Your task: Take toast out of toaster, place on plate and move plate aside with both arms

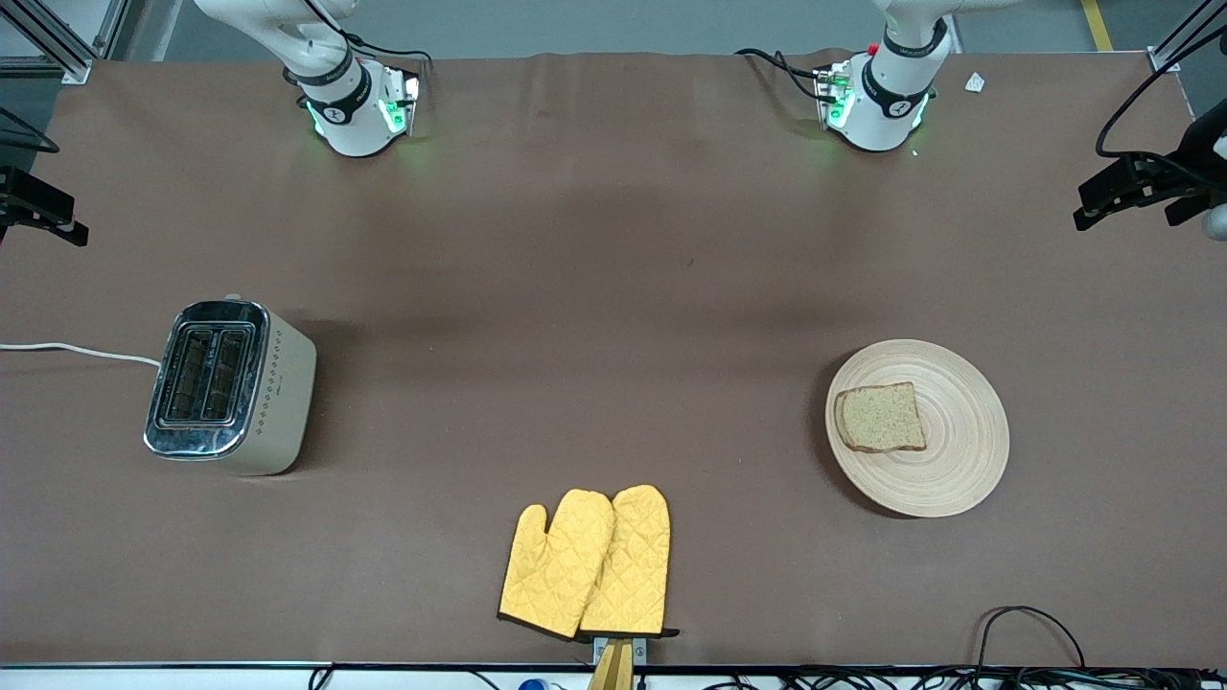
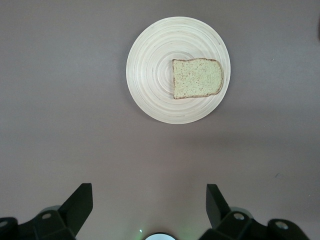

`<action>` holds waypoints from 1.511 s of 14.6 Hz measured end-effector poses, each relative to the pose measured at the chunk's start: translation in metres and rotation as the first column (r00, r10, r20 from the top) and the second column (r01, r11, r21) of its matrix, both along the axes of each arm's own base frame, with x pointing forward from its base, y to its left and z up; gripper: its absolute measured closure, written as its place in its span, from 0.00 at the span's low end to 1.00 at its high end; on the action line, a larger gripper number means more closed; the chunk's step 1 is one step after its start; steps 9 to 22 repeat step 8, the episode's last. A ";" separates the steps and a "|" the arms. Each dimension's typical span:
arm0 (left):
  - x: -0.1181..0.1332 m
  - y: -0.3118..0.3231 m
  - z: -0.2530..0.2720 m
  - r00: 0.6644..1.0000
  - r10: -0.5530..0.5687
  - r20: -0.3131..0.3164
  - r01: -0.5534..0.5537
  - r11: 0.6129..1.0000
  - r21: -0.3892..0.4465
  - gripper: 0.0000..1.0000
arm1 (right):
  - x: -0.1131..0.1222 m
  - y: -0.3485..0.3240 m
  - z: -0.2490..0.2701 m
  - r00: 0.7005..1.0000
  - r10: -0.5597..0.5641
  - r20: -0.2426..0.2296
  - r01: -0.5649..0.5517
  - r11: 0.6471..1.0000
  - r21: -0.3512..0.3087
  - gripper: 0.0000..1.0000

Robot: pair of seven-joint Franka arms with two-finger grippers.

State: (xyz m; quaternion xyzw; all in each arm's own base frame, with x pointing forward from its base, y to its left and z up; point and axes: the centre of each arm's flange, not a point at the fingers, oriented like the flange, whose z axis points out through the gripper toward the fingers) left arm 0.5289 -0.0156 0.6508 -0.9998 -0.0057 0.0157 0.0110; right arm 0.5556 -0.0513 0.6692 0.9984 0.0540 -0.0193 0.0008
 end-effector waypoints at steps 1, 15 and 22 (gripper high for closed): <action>0.000 -0.006 0.000 1.000 -0.010 0.000 0.010 1.000 0.000 0.00 | 0.000 0.000 0.000 1.000 0.000 0.000 0.000 1.000 0.001 0.00; -0.002 -0.034 0.000 0.998 -0.055 0.000 0.055 0.998 0.003 0.00 | 0.000 0.001 -0.002 0.999 -0.041 -0.001 0.041 0.999 0.010 0.00; -0.002 -0.034 0.000 0.998 -0.055 0.000 0.055 0.998 0.003 0.00 | 0.000 0.001 -0.002 0.999 -0.041 -0.001 0.041 0.999 0.010 0.00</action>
